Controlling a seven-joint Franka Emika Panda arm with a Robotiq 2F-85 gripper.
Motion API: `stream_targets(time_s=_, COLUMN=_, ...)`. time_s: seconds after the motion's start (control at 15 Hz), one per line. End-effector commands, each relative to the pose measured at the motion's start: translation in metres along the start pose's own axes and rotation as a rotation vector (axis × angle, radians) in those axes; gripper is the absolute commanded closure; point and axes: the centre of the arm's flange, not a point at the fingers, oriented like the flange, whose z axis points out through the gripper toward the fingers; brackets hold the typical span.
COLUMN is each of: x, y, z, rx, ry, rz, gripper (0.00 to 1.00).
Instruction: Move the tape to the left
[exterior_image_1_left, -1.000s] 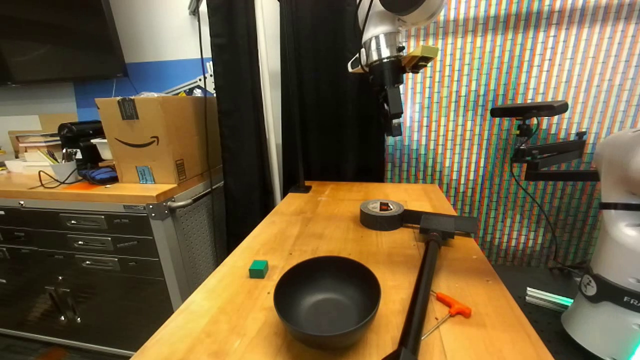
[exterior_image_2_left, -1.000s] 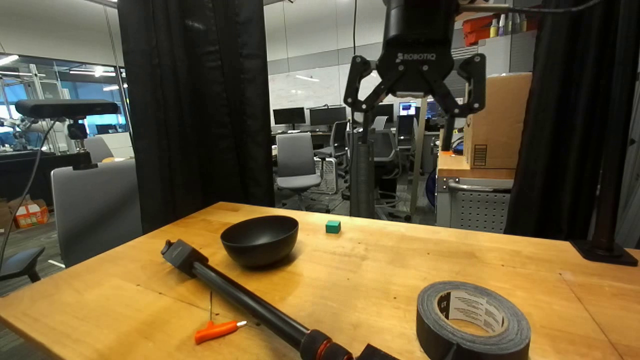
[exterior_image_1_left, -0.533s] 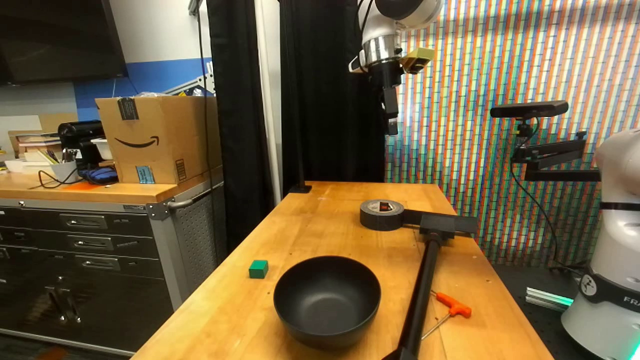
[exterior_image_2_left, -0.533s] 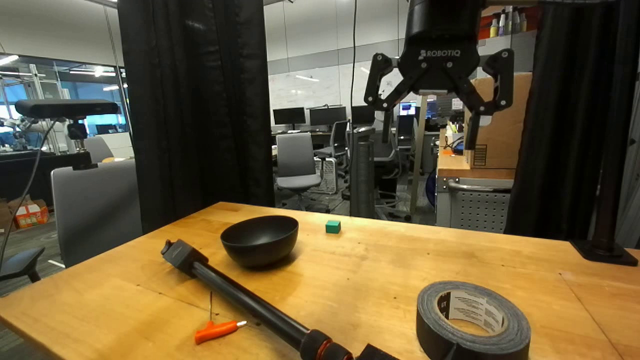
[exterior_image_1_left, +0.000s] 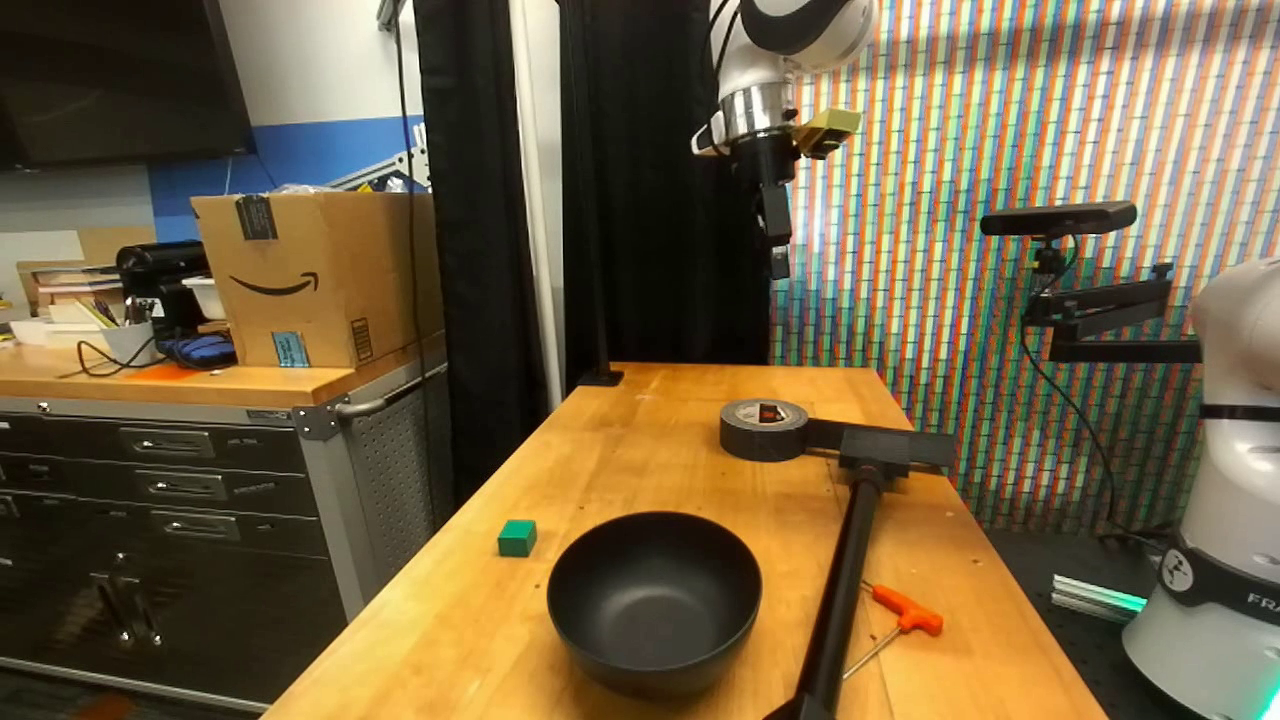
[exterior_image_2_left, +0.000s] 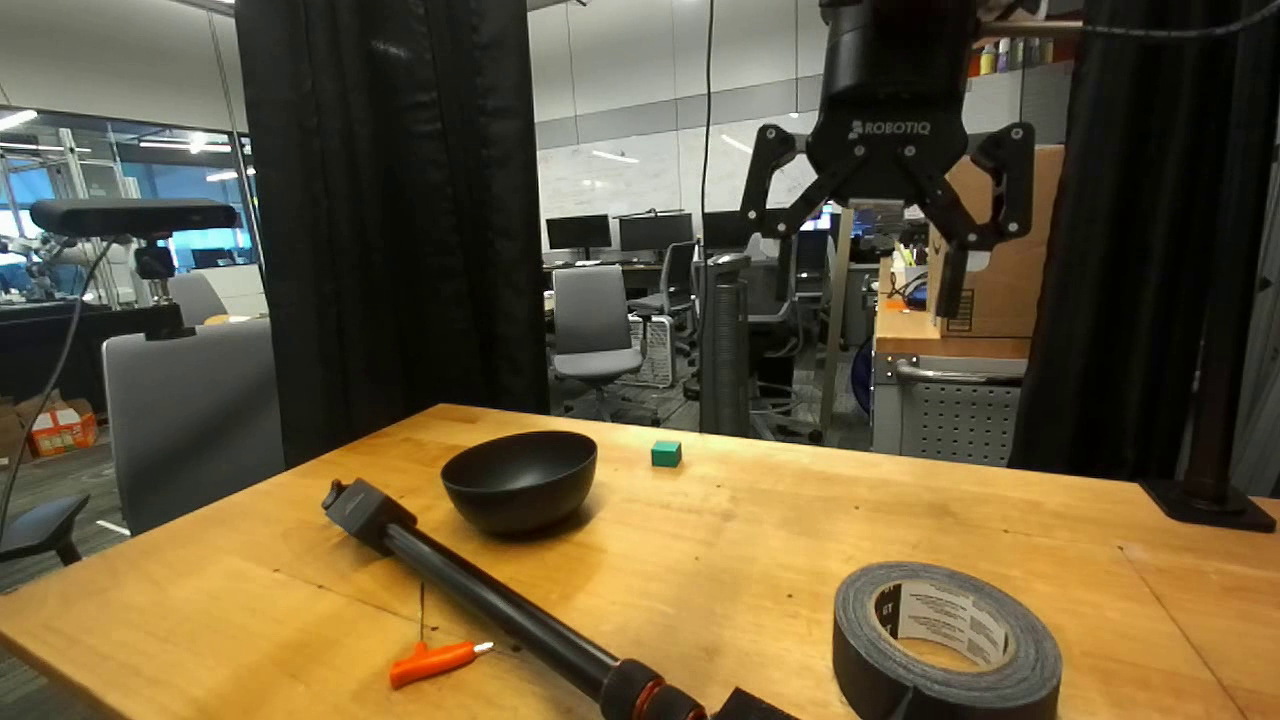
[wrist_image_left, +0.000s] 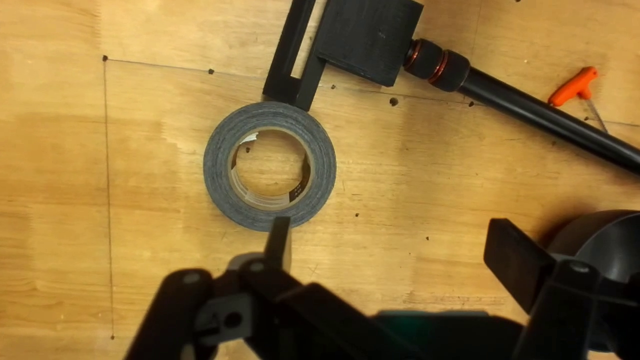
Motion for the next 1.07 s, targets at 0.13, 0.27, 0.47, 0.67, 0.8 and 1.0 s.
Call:
stream_targets(time_s=0.13, x=0.017, y=0.041, z=0.045, rx=0.053, ry=0.020, rz=-0.007, gripper=0.00)
stream_targets(time_s=0.27, x=0.020, y=0.054, z=0.065, rx=0.065, ry=0.001, rz=0.001, gripper=0.00)
stream_targets(time_s=0.47, x=0.026, y=0.062, z=0.086, rx=0.077, ry=-0.035, rz=0.009, gripper=0.00)
stream_targets(time_s=0.67, x=0.031, y=0.052, z=0.097, rx=0.063, ry=-0.075, rz=0.014, gripper=0.00)
stream_targets(time_s=0.8, x=0.032, y=0.042, z=0.101, rx=0.039, ry=-0.091, rz=0.013, gripper=0.00)
stream_targets(time_s=1.0, x=0.038, y=0.027, z=0.104, rx=0.025, ry=-0.100, rz=-0.009, gripper=0.00)
